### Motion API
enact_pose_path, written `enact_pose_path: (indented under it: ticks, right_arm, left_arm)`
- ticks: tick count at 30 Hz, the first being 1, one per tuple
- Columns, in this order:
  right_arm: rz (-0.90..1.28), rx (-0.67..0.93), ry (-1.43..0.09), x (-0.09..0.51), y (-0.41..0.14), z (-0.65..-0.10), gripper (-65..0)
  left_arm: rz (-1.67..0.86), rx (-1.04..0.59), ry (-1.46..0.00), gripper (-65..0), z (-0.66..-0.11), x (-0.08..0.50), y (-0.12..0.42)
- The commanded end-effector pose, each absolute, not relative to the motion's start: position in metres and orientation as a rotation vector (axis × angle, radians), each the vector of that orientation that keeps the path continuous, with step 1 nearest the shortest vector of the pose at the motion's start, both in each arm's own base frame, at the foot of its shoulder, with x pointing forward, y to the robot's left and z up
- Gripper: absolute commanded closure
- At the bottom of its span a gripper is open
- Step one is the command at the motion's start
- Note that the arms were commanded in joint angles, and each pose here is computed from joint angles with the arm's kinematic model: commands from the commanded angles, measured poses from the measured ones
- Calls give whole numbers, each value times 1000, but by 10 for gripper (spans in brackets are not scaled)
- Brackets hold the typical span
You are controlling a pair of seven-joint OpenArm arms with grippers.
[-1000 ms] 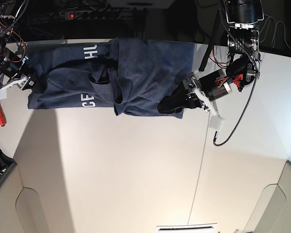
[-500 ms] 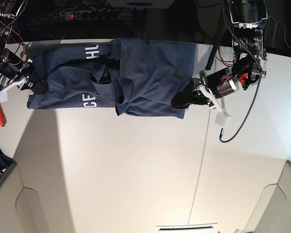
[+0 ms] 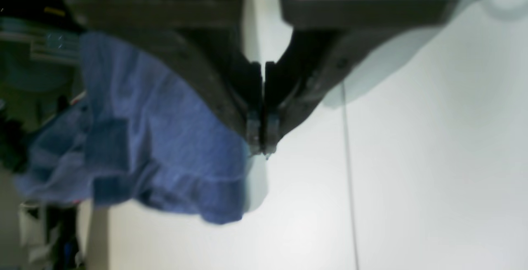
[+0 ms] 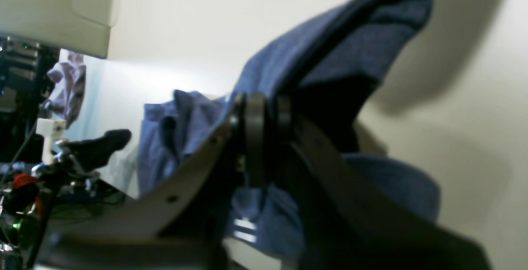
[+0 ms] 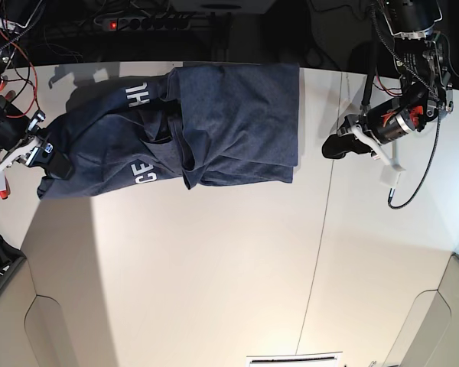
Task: Layout the t-shirt on the table in an organized manner, then fold the t-shirt properly
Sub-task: 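Grasp the opposite shirt end with the right gripper and lift it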
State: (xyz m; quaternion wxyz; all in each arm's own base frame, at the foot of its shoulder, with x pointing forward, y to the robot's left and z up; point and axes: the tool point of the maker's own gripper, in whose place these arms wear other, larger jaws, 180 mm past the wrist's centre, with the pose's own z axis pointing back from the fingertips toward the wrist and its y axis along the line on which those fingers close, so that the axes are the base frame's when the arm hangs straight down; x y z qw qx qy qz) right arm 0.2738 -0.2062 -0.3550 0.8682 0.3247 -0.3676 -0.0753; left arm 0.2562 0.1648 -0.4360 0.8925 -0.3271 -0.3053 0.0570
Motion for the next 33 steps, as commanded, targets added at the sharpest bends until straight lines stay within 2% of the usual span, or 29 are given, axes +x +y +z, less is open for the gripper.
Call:
enact_pose_path:
  ticks: [1, 6, 15, 23, 33]
  right_arm:
    - [-129, 702, -843, 283, -200, -335, 0]
    - [-92, 787, -883, 287, -154, -321, 0]
    - [135, 955, -722, 273, -38, -331, 0]
    - [297, 1064, -632, 249, 41, -327, 0]
    - [474, 983, -627, 233, 91, -336, 0]
  left_arm:
    - [103, -678, -668, 0, -427, 261, 168]
    - [107, -683, -670, 0, -428, 260, 167]
    - [55, -707, -638, 0, -431, 258, 148]
    - [-5, -710, -594, 0, -437, 253, 132]
    - [-1, -711, -606, 0, -436, 254, 132]
